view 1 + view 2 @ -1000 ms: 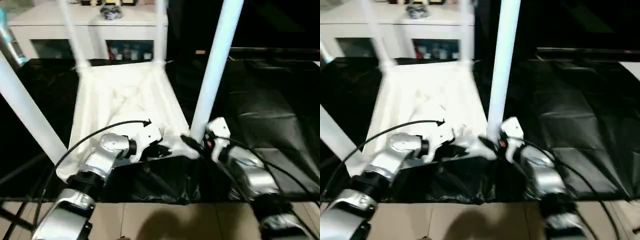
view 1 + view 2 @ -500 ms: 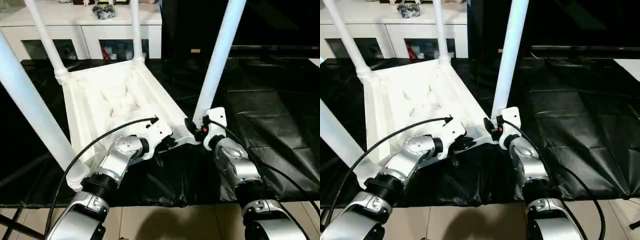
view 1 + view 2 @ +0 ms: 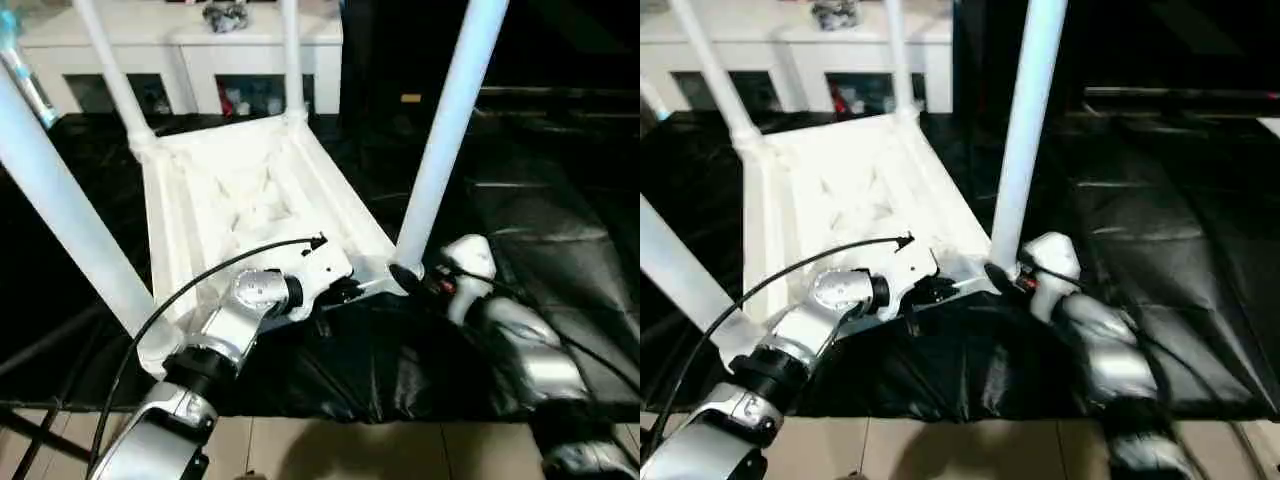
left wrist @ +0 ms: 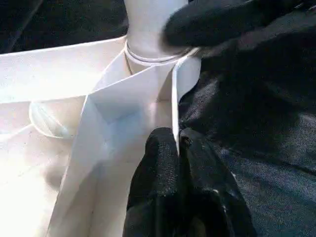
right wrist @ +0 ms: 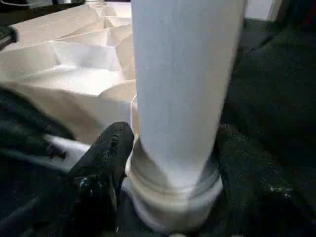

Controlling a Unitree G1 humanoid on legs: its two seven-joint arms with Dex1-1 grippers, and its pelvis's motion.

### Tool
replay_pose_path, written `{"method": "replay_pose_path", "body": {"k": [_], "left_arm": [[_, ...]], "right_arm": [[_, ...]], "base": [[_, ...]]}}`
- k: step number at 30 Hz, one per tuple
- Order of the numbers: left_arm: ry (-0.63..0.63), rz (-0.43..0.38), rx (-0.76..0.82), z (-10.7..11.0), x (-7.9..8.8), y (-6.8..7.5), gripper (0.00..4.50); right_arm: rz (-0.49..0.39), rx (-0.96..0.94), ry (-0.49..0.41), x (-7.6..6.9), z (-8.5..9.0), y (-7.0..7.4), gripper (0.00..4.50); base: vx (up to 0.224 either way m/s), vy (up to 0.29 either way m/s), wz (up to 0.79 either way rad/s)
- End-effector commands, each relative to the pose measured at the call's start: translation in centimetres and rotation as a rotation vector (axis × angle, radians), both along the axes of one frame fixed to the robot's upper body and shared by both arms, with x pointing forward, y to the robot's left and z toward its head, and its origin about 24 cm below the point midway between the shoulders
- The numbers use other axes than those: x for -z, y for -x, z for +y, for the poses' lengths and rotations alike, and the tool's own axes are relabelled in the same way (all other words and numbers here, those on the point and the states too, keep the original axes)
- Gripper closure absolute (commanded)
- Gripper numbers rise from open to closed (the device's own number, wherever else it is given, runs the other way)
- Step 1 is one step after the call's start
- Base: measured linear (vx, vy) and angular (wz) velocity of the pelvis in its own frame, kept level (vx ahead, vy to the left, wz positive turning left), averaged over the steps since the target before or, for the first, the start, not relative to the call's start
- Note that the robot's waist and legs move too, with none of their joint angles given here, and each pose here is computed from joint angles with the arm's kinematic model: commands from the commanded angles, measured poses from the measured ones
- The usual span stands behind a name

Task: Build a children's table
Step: Rotate leg to tighten

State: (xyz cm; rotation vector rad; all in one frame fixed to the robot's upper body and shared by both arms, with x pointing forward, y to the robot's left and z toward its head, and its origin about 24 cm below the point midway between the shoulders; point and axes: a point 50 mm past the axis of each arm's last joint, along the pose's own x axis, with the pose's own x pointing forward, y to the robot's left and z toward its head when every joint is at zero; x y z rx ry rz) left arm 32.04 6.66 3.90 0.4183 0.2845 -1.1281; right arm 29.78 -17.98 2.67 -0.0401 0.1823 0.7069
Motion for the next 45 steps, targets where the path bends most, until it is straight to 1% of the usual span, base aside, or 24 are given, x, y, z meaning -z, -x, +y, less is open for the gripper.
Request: {"method": "replay_pose_path", "body": {"k": [1,2,3,7,10,11,12,15,17,19,20,22,23,24,26,29,32,34,36,37,40,41,44,45], "left_arm": [[0.022,-0.038,0.024,-0.2,-0.8,-0.2,4.50],[0.017,-0.040,0.027,0.0,-0.8,-0.3,4.50],[0.017,-0.040,0.027,0.0,-0.8,-0.3,4.50],[0.009,-0.037,0.051,0.3,-0.8,-0.2,4.50],[0.012,-0.031,0.066,0.3,-0.8,-0.1,4.50],[0.012,-0.031,0.066,0.3,-0.8,-0.1,4.50],[0.016,-0.025,0.093,0.2,-0.7,0.1,4.50],[0.016,-0.015,0.136,0.1,-0.7,0.5,4.50],[0.011,-0.024,0.152,0.2,-0.7,0.5,4.50],[0.004,-0.035,0.154,0.2,-0.7,0.5,4.50],[-0.010,-0.062,0.142,0.3,-0.8,0.3,4.50],[0.008,-0.053,0.123,0.3,-1.0,0.1,4.50],[0.032,-0.041,0.107,0.3,-1.3,0.0,4.22],[0.055,-0.031,0.093,0.3,-1.5,-0.1,4.22],[0.120,-0.010,0.061,0.5,-2.1,0.0,3.92],[0.133,-0.007,0.054,1.1,-2.3,0.3,3.84],[0.157,0.001,0.010,2.7,-2.5,1.2,3.48],[0.162,0.010,0.003,3.0,-2.5,1.7,3.46],[0.167,0.017,-0.005,3.4,-2.5,2.1,3.10],[0.176,0.023,-0.025,3.8,-2.4,2.8,3.01],[0.196,0.033,-0.052,4.3,-2.4,3.9,2.88],[0.218,0.045,-0.068,4.5,-2.3,4.8,2.65],[0.245,0.046,-0.088,4.6,-2.1,5.9,2.51],[0.245,0.046,-0.088,4.6,-2.1,5.9,2.51]], "right_arm": [[0.034,-0.159,-0.015,0.1,0.3,1.5,1.65],[0.031,-0.188,-0.002,-0.4,-0.8,2.1,1.65],[0.031,-0.188,-0.002,-0.4,-0.8,2.1,1.65],[0.069,-0.250,0.065,-1.1,-3.9,3.9,1.65],[0.084,-0.224,0.052,-1.3,-4.8,4.0,1.65],[0.084,-0.224,0.052,-1.3,-4.8,4.0,1.46],[0.094,-0.198,0.013,-1.8,-5.3,4.0,1.31],[0.098,-0.200,-0.019,-2.3,-5.6,4.3,1.19],[0.100,-0.215,-0.025,-2.5,-5.5,4.5,0.89],[0.099,-0.226,-0.024,-2.6,-5.4,4.6,0.85],[0.096,-0.239,-0.018,-2.7,-5.3,4.8,0.85],[0.093,-0.263,-0.016,-2.8,-4.8,4.9,0.47],[0.092,-0.281,-0.016,-2.8,-4.5,5.0,0.43],[0.094,-0.298,-0.018,-2.8,-4.1,5.2,0.43],[0.099,-0.353,-0.032,-2.8,-2.8,5.5,0.43],[0.111,-0.388,-0.056,-2.9,-1.9,5.7,0.43],[0.105,-0.414,-0.082,-2.6,-0.3,5.3,0.43],[0.097,-0.409,-0.086,-2.6,0.1,5.1,0.43],[0.089,-0.402,-0.092,-2.5,0.5,4.8,0.43],[0.079,-0.387,-0.105,-2.5,1.0,4.4,0.43],[0.061,-0.348,-0.118,-2.5,1.5,3.7,0.43],[0.058,-0.306,-0.129,-2.3,1.7,3.0,0.43],[0.053,-0.246,-0.110,-1.9,1.8,2.1,0.43],[0.053,-0.246,-0.110,-1.9,1.8,2.1,0.43]], "base": [[0.000,0.000,0.00],[0.000,0.000,0.00],[0.000,0.000,0.00],[0.000,0.000,0.00],[0.000,0.000,0.00],[0.000,0.000,0.00],[0.000,0.000,0.00],[0.000,0.000,0.00],[0.000,0.000,0.00],[0.000,0.000,0.00],[0.000,0.000,0.00],[0.000,0.000,0.00],[0.000,0.000,0.00],[0.000,0.000,0.00],[0.000,0.000,0.00],[0.000,0.000,0.00],[0.000,0.000,0.00],[0.000,0.000,0.00],[0.000,0.000,0.00],[0.000,0.000,0.00],[0.000,0.000,0.00],[0.000,0.000,0.00],[0.000,0.000,0.00],[0.000,0.000,0.00]]}}
